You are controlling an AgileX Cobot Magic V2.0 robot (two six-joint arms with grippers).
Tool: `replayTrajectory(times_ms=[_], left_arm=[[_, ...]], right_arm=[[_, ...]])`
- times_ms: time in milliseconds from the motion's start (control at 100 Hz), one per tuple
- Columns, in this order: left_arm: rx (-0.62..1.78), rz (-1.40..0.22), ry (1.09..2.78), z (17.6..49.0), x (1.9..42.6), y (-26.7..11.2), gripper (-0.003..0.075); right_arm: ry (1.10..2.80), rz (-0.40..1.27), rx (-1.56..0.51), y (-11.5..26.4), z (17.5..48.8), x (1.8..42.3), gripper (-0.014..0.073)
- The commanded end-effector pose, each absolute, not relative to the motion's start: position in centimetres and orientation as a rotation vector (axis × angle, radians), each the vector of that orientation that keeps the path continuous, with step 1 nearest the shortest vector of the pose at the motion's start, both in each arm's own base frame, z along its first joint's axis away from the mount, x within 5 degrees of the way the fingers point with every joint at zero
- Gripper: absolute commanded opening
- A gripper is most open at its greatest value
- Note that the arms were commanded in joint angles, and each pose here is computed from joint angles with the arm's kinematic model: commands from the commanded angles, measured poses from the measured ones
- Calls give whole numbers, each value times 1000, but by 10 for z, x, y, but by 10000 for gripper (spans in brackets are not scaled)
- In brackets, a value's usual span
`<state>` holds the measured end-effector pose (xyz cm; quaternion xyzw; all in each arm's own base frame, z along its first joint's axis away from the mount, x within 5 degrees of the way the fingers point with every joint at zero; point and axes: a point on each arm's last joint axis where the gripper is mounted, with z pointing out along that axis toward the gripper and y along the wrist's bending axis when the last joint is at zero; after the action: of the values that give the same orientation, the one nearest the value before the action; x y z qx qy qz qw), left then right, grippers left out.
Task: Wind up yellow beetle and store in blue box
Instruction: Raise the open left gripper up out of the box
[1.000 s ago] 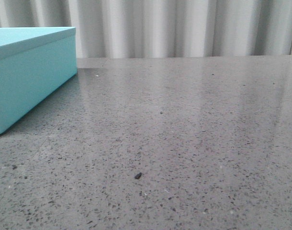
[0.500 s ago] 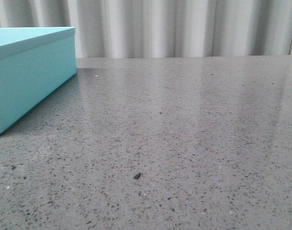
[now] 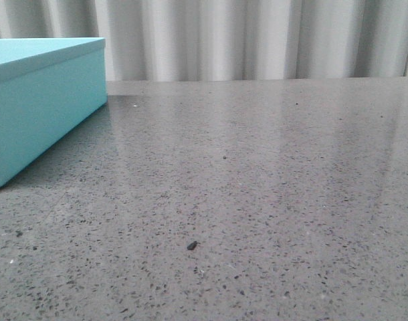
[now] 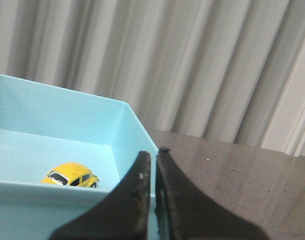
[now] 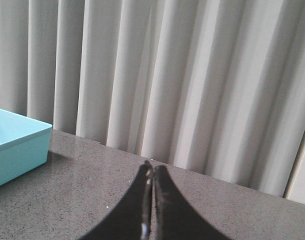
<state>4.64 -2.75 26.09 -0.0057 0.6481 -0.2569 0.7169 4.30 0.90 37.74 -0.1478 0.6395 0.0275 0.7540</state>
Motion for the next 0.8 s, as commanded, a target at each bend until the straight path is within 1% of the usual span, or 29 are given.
replayTrajectory(times_ms=[0, 210, 280, 350, 400, 450, 610, 720, 790], left_arm=[[-48, -598, 1411, 269, 46, -26, -21], [-75, -620, 1451, 254, 49, -27, -21], [-58, -592, 1479, 247, 51, -27, -21], [-6, -453, 1515, 237, 54, -23, -21], [47, -324, 1536, 231, 56, -20, -21], [66, -244, 1547, 226, 57, -16, -21], [147, -46, 1573, 208, 60, -10, -21], [186, 17, 1570, 201, 59, -8, -21], [256, 83, 1558, 199, 58, -9, -21]], right_arm=[[1311, 63, -320, 10, 390, 43, -41], [1313, 63, -321, 10, 390, 43, -41], [1315, 63, -321, 10, 389, 43, -41], [1326, 61, -322, 10, 388, 44, -41], [1339, 59, -323, 10, 387, 44, -41], [1350, 58, -325, 10, 386, 44, -41], [1358, 58, -325, 10, 385, 44, -41], [1358, 58, -325, 10, 385, 44, -41], [1358, 58, -325, 10, 385, 44, -41]])
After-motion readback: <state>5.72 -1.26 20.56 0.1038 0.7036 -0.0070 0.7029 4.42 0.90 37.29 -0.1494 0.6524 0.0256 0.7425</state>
